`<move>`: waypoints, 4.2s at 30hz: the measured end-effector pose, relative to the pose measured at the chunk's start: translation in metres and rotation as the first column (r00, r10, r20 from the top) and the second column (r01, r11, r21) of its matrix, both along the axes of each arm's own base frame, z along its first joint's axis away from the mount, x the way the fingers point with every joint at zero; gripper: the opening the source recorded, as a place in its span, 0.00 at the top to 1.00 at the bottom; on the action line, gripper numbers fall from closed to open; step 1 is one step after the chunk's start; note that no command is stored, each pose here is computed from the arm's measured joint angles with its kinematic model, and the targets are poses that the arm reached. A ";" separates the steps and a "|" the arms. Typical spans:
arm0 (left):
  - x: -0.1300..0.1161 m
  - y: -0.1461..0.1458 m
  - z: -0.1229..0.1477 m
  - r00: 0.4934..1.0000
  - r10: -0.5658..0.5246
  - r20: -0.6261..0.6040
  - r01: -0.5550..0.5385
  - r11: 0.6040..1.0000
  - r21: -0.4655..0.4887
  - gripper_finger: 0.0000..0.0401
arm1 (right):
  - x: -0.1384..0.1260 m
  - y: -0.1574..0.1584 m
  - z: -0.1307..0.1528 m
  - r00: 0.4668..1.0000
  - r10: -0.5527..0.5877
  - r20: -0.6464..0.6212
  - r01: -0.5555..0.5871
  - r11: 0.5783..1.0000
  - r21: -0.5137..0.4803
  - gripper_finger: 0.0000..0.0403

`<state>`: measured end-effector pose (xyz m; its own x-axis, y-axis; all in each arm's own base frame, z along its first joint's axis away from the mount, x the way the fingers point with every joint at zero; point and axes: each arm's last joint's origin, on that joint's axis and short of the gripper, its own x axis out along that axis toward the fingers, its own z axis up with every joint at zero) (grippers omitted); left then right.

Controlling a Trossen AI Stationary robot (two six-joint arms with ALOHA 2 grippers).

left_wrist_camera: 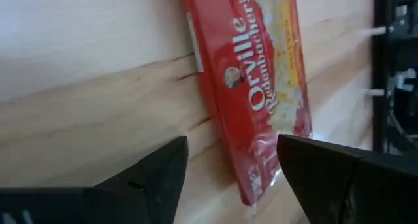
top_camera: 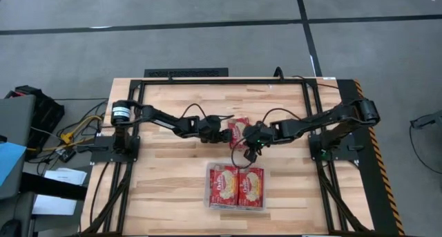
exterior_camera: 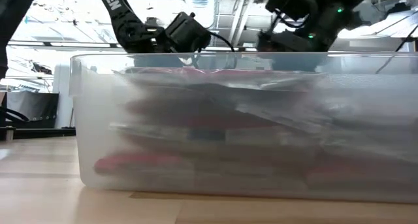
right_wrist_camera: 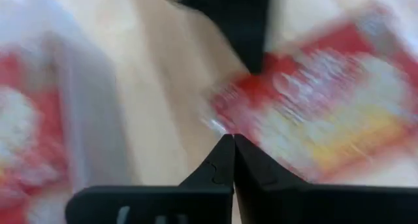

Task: Sort popcorn bags into baskets
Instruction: Put the red popcorn bag into the white bin

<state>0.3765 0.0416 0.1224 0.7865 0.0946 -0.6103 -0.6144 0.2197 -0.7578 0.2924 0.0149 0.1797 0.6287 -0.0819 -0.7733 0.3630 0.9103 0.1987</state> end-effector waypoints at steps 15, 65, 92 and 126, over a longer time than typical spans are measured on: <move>0.005 0.003 -0.005 0.999 0.009 0.051 -0.011 1.000 0.022 0.42 | -0.015 -0.015 -0.054 0.983 -0.049 -0.175 0.042 0.998 -0.043 0.95; -0.016 -0.214 0.110 0.912 0.093 0.400 -0.127 0.990 0.059 0.97 | -0.127 0.025 0.099 0.936 -0.258 0.241 0.251 0.966 0.059 0.95; 0.059 -0.265 0.096 0.974 0.165 0.157 -0.150 0.984 -0.098 0.95 | -0.144 0.060 0.095 0.977 -0.053 0.206 0.053 0.999 0.006 0.92; 0.073 -0.254 0.109 0.976 0.003 0.219 0.039 0.982 -0.187 0.31 | -0.145 0.066 0.097 0.974 -0.022 0.227 0.016 0.999 0.027 0.93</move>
<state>0.4498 -0.2122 0.2318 0.9026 -0.0219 -0.4300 -0.4277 0.0690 -0.9013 0.1476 0.0813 0.2763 0.7865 -0.0776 -0.6127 0.3228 0.8974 0.3008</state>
